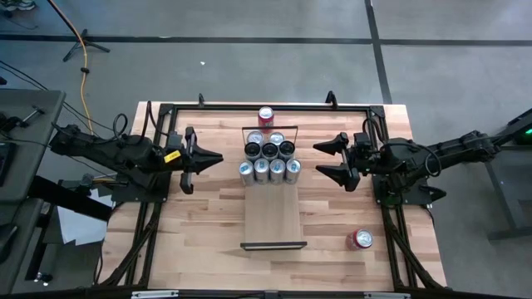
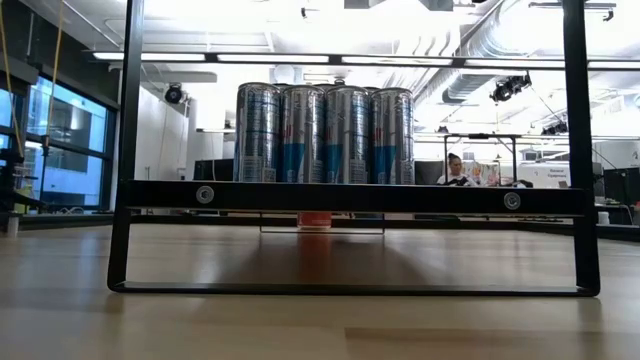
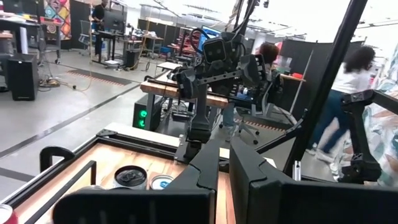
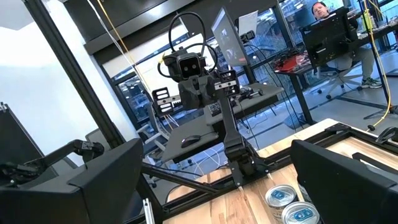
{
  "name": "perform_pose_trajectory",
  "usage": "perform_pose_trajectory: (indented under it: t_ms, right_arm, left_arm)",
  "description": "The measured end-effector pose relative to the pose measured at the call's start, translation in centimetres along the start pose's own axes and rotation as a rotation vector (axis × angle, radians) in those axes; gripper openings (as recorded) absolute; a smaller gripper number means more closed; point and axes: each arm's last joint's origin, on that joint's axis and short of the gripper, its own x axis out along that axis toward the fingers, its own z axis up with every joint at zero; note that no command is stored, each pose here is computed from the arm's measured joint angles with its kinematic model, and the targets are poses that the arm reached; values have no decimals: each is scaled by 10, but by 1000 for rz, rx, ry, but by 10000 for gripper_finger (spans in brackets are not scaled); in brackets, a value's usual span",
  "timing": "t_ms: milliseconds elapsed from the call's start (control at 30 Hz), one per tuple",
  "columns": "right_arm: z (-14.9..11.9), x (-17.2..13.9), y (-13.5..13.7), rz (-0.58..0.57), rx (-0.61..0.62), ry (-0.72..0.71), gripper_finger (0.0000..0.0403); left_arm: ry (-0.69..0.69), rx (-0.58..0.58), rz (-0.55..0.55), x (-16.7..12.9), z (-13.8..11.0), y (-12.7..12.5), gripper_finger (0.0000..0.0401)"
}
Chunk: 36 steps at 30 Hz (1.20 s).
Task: Place canned beverage on shelf
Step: Put the bottom red soda can on the shelf
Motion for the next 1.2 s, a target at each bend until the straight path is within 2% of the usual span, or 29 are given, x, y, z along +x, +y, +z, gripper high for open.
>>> perform_pose_trajectory:
  t_ms: [133, 300, 567, 800, 967, 1200]
  right_arm:
    - [-1, 0, 0, -2, -2, 5, 394]
    - [-2, 0, -1, -9, 33, 20, 394]
    - [-4, 0, -2, -16, 32, 36, 394]
    - [-4, 0, -2, -17, 30, 38, 394]
    - [-4, 0, -2, -18, 30, 39, 394]
    - [-4, 0, -2, -17, 30, 39, 394]
  left_arm:
    - [-4, 0, 28, 0, 0, 1, 13]
    - [-5, -9, 31, 0, 0, 1, 55]
    - [26, -117, 38, -1, -3, 2, 179]
    - [65, -205, 124, -6, -8, 7, 271]
    - [59, -201, 120, -7, -7, 7, 298]
    - [60, -181, 119, -7, -7, 7, 299]
